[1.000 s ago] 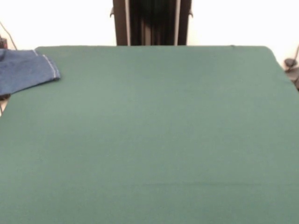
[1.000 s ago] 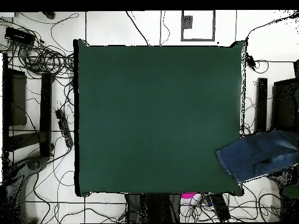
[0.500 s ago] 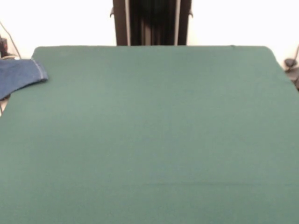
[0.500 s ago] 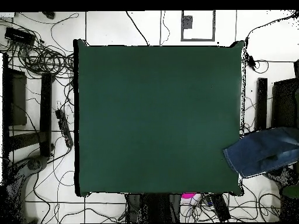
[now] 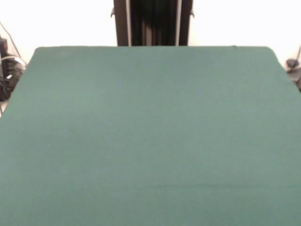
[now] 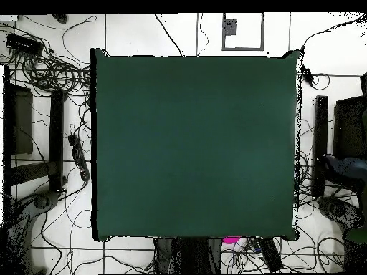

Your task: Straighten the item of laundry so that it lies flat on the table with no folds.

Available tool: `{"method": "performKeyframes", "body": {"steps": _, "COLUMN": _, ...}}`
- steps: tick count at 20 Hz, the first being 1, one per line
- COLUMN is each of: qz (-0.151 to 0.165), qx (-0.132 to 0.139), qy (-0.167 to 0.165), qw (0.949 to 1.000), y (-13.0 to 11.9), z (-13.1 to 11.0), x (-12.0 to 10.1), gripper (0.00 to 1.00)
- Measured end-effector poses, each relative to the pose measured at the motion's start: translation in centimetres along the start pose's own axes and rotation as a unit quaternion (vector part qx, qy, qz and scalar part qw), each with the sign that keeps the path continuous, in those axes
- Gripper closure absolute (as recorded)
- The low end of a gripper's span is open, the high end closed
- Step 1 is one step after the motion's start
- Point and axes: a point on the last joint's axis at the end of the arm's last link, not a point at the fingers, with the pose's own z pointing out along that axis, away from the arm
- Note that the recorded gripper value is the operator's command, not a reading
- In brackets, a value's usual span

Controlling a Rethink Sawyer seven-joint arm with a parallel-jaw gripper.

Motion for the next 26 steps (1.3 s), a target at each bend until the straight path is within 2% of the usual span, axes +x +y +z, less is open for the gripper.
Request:
{"method": "performKeyframes", "body": {"steps": 5, "qz": -0.016, "qx": 0.007, "qy": 0.007, "qw": 0.9998, "y": -1.8, "z": 1.5, "x": -0.2, "gripper": 1.0}}
{"method": "performKeyframes", "body": {"steps": 13, "qz": -0.031, "qx": 0.004, "qy": 0.005, "qw": 0.9995, "y": -0.5, "z": 0.2, "x": -0.3, "gripper": 1.0}}
{"method": "performKeyframes", "body": {"steps": 21, "qz": -0.057, "qx": 0.001, "qy": -0.006, "qw": 0.9983, "y": 2.2, "z": -4.6, "x": 0.6, "gripper": 1.0}}
{"method": "performKeyframes", "body": {"steps": 26, "qz": -0.074, "qx": 0.003, "qy": -0.008, "qw": 0.9972, "y": 3.4, "z": -8.1, "x": 2.1, "gripper": 1.0}}
